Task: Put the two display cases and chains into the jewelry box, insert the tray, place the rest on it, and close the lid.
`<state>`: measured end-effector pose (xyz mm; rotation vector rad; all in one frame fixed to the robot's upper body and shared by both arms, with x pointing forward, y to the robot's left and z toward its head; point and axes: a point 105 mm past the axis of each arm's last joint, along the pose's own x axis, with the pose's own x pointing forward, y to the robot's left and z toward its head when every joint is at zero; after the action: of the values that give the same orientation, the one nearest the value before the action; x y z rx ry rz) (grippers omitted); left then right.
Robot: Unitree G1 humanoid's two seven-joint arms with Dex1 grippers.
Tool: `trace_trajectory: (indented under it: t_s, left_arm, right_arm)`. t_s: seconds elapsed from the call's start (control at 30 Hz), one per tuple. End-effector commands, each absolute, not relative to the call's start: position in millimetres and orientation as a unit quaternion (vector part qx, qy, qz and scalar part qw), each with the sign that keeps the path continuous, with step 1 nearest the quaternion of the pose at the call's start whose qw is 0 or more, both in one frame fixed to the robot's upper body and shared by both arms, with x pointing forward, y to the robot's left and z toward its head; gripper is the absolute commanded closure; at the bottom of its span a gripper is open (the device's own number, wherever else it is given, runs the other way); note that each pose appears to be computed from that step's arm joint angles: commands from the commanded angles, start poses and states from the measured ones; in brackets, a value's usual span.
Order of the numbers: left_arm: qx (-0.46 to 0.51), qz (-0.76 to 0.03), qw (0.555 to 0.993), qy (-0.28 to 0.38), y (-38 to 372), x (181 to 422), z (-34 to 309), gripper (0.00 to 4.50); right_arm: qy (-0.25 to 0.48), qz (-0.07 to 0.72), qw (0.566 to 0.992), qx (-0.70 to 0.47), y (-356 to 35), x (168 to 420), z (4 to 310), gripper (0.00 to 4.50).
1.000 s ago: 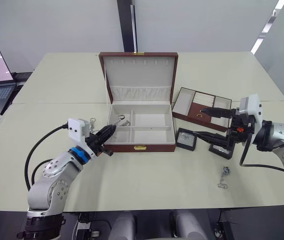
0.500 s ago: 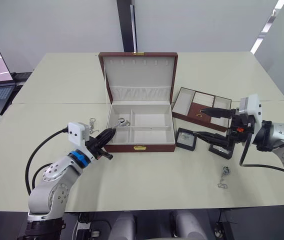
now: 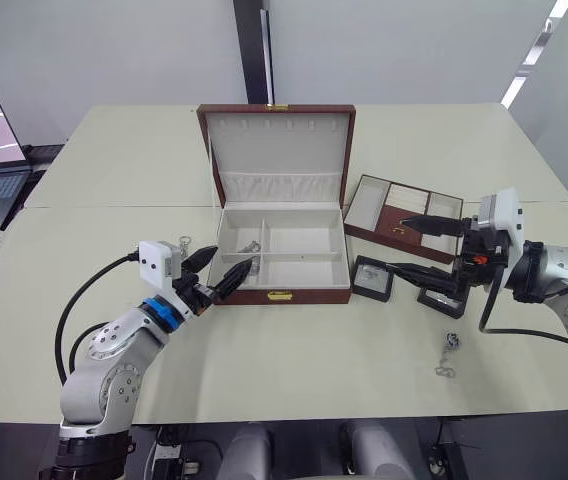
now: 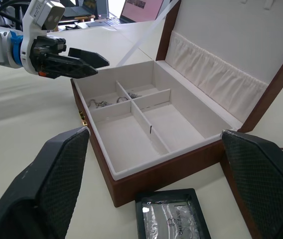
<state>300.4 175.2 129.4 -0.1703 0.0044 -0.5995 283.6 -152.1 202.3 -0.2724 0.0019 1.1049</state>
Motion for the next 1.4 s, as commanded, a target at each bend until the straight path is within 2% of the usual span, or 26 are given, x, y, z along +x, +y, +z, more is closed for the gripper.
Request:
trace_trajectory:
  t_s: [0.03, 0.27, 0.5, 0.6, 0.7, 1.0, 1.4]
  left_arm:
    - [-0.084, -0.315, 0.945, -0.016, 173, 297, 141, 0.03]
    - [-0.020, -0.316, 0.948, 0.022, 219, 292, 142, 0.03]
    - [0.054, -0.213, 0.974, 0.056, 314, 287, 140, 0.03]
    - [0.067, -0.172, 0.981, 0.062, 341, 285, 135, 0.03]
    - [0.077, -0.153, 0.982, 0.075, 353, 280, 125, 0.03]
    - [0.072, -0.070, 0.994, 0.046, 378, 271, 121, 0.03]
    - [0.056, -0.045, 0.997, 0.042, 380, 266, 116, 0.03]
  right_arm:
    - [-0.013, 0.518, 0.844, -0.134, -155, 282, 209, 0.00]
    - [0.016, 0.479, 0.870, -0.116, -184, 285, 196, 0.00]
    - [0.056, 0.396, 0.910, -0.104, -240, 289, 172, 0.00]
    - [0.066, 0.366, 0.923, -0.100, -258, 290, 160, 0.00]
    - [0.066, 0.337, 0.935, -0.088, -269, 291, 153, 0.00]
    - [0.071, 0.256, 0.960, -0.083, -302, 295, 128, 0.00]
    - [0.068, 0.227, 0.968, -0.082, -312, 296, 121, 0.00]
